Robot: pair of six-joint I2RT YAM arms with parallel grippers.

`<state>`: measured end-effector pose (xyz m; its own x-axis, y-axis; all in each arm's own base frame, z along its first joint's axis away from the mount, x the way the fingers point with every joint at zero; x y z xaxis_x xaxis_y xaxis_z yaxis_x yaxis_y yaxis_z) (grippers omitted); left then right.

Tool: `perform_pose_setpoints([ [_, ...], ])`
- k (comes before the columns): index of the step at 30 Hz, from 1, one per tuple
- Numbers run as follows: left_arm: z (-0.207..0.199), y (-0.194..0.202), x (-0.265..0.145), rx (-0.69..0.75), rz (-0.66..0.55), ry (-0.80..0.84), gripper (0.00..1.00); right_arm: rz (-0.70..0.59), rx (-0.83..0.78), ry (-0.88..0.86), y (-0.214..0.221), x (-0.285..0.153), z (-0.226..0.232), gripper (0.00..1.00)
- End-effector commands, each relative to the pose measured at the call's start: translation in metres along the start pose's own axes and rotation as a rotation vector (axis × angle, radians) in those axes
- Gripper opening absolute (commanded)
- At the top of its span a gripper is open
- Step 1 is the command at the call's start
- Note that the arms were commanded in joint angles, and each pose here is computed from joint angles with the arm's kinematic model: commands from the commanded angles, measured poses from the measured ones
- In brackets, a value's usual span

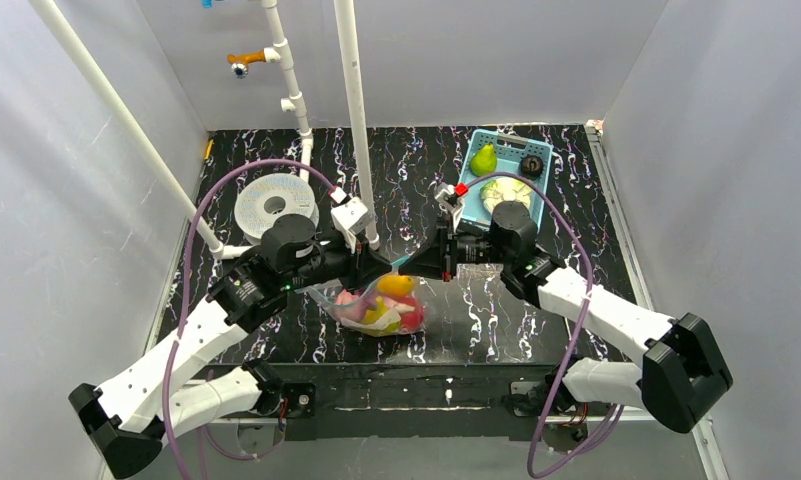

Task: Place the food in the zip-top bag and seal the zipper
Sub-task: Zip the zipper food storage bag at the center of the board.

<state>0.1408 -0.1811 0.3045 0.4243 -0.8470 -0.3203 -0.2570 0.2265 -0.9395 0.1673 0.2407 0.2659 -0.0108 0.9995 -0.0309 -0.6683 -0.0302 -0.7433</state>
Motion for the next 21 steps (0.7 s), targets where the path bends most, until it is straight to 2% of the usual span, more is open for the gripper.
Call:
perform_pose_setpoints([
  [1, 0.002, 0.018, -0.021, 0.034, 0.077, -0.08, 0.0, -0.172, -0.014, 0.17, -0.008, -0.012, -0.008, 0.01],
  [6, 0.004, 0.032, -0.04, 0.062, 0.116, -0.145, 0.0, -0.282, 0.011, 0.346, -0.008, -0.033, -0.02, 0.01],
  [13, 0.001, 0.049, -0.068, 0.068, 0.164, -0.211, 0.0, -0.366, 0.08, 0.558, -0.001, -0.064, -0.036, 0.01],
  [21, -0.002, 0.064, -0.088, 0.045, 0.176, -0.26, 0.0, -0.411, 0.124, 0.602, 0.004, -0.077, -0.036, 0.01],
])
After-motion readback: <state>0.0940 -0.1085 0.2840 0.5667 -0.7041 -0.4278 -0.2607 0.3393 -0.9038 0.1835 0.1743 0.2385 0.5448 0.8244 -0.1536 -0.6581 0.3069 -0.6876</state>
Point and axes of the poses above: each gripper's point midway between its finger pads, its own x axis out along the fingers, its own z axis along the line the jaws close on, y = z × x, the point moved 9 cm from there along -x, back along the fingers, and after that the axes turned 8 degrees about x, right-handed, at the moved point
